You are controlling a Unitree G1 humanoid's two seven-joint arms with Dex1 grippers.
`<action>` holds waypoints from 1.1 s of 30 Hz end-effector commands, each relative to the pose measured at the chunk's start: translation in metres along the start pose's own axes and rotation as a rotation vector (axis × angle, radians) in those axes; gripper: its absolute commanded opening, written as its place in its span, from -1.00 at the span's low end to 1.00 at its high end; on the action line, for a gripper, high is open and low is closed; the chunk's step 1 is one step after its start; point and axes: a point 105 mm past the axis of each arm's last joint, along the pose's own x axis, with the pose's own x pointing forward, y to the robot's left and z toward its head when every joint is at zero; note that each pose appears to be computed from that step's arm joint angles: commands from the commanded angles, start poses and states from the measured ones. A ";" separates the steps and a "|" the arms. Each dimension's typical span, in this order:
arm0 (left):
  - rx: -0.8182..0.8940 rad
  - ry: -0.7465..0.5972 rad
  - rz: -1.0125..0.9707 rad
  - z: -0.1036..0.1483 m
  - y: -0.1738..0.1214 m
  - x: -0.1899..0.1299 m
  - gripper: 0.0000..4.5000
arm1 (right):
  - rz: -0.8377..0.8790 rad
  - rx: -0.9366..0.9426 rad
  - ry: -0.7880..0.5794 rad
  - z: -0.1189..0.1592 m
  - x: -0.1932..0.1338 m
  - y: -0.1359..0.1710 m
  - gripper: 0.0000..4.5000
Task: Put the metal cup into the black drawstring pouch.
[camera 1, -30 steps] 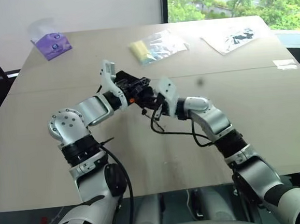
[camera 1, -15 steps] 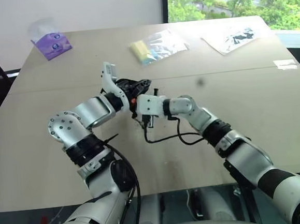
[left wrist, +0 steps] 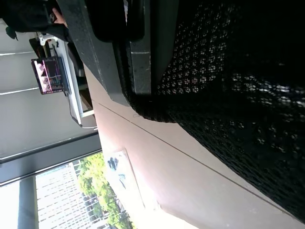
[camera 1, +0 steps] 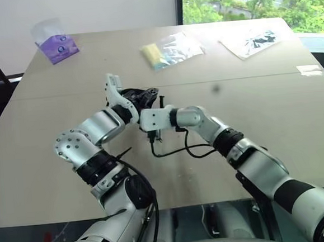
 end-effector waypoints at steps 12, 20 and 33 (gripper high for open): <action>0.052 0.022 -0.052 0.008 0.007 0.001 -1.00 | -0.063 0.403 -0.092 0.027 -0.080 -0.018 0.42; 0.097 -0.010 -0.088 0.020 0.008 0.003 -1.00 | -0.146 0.626 -0.169 0.037 -0.117 -0.024 0.42; 0.126 -0.036 -0.146 0.035 0.002 -0.004 -1.00 | -0.285 0.845 -0.042 -0.022 -0.109 -0.010 0.99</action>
